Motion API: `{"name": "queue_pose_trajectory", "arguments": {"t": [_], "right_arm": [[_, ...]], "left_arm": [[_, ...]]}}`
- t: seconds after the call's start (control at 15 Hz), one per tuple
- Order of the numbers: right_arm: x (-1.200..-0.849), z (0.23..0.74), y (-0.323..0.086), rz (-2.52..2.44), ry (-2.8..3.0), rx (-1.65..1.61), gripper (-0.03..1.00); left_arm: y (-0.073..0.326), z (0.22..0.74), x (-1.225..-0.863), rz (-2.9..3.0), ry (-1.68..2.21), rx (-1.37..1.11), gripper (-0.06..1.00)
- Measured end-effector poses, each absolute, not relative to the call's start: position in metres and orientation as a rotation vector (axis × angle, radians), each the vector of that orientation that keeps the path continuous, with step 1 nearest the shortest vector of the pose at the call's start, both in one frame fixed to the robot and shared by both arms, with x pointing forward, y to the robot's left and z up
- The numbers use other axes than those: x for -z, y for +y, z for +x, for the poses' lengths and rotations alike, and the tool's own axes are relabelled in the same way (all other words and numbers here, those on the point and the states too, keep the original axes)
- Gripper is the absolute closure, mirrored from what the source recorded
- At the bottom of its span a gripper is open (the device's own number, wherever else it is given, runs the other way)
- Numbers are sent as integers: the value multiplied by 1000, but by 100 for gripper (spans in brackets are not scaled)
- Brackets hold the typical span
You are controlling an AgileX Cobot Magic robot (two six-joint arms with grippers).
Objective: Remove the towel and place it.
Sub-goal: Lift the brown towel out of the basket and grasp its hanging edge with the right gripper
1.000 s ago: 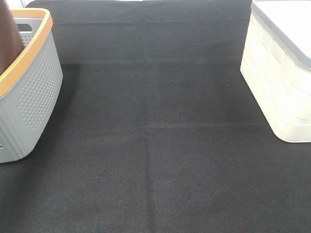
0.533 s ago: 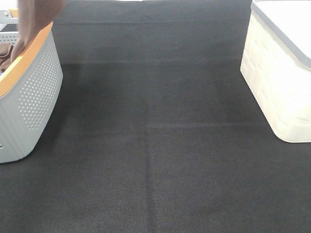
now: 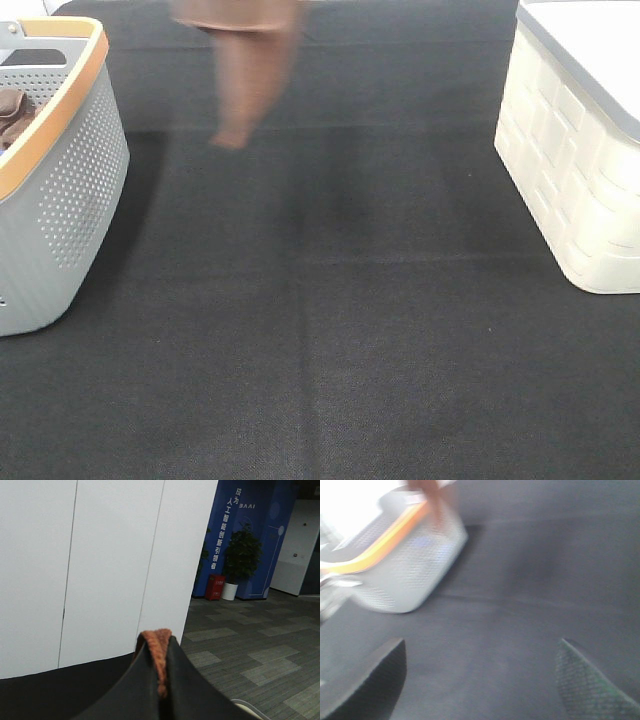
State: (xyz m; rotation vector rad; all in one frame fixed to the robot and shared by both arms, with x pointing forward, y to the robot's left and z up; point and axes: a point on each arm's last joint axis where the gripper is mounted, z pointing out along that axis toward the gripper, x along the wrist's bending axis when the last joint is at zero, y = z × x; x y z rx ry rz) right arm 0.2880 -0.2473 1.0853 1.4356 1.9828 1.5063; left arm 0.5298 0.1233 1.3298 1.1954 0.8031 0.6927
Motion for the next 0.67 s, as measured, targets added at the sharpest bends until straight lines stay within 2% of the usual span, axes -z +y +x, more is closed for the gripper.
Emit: {"name": "queue_pose_trajectory", "arguments": {"t": [0.27,0.67], "right_arm": [[-1100,332,-234,1326,2151,-1563,21],[-1092,385,-222,1145,2265,-1657,24]], "left_arm": [[105,535,-1319,1225,790,-662,94],[68,532,-1302,1300,761,-581,94]]}}
